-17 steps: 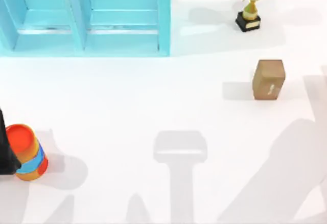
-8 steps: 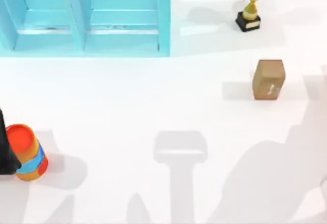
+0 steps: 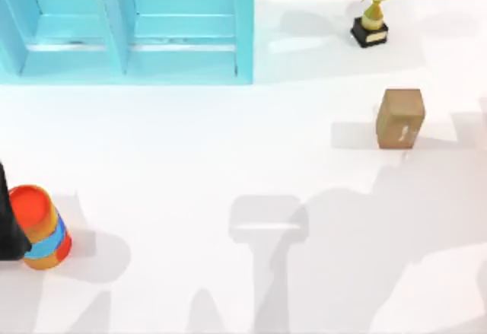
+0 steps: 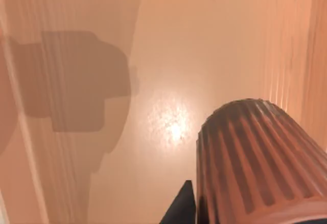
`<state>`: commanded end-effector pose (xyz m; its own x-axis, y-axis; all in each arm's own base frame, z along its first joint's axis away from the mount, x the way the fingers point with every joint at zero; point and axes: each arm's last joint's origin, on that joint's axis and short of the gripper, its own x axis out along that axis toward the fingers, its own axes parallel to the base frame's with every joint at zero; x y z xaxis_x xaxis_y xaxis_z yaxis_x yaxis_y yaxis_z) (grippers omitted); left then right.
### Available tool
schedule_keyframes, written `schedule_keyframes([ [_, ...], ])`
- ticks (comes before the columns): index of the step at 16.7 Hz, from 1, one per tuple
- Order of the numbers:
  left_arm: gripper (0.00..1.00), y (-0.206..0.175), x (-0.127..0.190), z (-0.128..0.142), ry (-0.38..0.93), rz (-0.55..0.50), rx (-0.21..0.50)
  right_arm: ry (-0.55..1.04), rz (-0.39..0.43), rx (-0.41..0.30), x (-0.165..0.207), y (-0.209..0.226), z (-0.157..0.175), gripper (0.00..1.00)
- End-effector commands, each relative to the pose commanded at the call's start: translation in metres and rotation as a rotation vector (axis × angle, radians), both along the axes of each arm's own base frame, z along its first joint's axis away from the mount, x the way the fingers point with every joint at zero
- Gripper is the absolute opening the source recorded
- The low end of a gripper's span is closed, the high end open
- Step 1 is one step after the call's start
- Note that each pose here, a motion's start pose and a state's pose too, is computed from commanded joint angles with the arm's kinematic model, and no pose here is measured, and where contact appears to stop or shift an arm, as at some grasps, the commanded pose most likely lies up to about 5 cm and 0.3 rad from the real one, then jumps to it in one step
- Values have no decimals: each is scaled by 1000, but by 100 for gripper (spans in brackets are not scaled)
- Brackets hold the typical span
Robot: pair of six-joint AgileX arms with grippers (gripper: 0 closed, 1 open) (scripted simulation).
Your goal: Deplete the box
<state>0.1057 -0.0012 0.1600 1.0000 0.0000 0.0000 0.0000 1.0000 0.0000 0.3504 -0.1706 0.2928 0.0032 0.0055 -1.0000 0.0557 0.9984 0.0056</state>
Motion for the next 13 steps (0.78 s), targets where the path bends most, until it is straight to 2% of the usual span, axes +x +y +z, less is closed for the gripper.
schedule_keyframes([
  [2, 100, 0, 0, 0, 0, 0, 0, -2, 19, -1, 6, 2, -2, 0],
  [8, 100, 0, 0, 0, 0, 0, 0, 2, 11, 0, 7, 5, -4, 0],
  [10, 100, 0, 0, 0, 0, 0, 0, 11, 11, 2, 15, 23, -8, 0],
  [13, 100, 0, 0, 0, 0, 0, 0, 34, 11, 2, 34, 80, -21, 0],
])
